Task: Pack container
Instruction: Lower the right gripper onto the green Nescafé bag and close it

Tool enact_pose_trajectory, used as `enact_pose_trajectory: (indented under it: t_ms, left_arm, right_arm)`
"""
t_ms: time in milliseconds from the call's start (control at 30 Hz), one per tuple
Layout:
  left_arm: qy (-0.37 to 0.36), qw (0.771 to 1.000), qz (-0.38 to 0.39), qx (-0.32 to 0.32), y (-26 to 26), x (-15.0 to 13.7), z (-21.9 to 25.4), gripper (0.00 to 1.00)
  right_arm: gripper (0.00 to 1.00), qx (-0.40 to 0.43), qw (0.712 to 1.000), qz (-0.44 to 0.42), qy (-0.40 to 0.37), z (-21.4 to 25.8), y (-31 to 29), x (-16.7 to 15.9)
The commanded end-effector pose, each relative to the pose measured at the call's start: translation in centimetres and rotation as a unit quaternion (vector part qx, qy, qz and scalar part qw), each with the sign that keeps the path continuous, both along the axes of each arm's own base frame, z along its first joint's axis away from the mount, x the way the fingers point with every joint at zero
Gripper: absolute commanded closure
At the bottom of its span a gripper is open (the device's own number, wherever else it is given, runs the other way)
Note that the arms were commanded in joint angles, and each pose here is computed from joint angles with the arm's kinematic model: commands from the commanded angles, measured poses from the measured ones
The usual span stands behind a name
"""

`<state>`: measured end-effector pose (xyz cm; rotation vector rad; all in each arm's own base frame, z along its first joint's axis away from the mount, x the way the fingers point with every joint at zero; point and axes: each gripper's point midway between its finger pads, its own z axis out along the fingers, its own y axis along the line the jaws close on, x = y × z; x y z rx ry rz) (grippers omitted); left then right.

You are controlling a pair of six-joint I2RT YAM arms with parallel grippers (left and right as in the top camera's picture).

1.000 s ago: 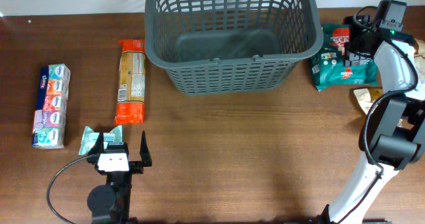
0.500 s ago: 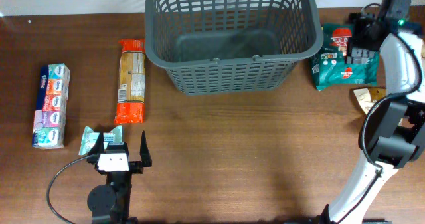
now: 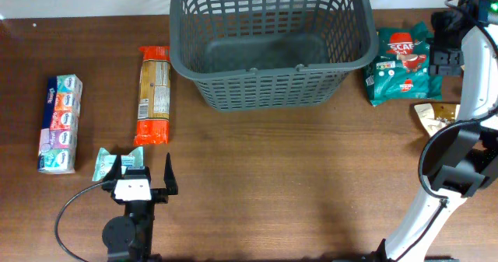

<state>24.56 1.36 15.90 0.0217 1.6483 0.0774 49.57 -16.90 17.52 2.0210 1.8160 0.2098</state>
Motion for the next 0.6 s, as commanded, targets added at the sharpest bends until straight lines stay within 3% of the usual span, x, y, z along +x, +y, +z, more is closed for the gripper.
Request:
enact_pose_trajectory:
  t_ms: [0,333,567]
  left_arm:
    - [-0.001,1.000,0.000,0.008,0.0,0.0,-0.2,0.01]
    - [-0.001,1.000,0.000,0.008,0.0,0.0,-0.2,0.01]
    - [-0.001,1.000,0.001,0.008,0.0,0.0,-0.2,0.01]
  right_arm:
    - [0.01,-0.024,1.000,-0.008,0.013,-0.5,-0.9,-0.1]
    - [0.01,0.056,0.998,0.032,-0.010,-5.3,1.4,3.6]
    - [0.01,0.061,0.997,0.044,0.000,-7.0,2.6,4.2]
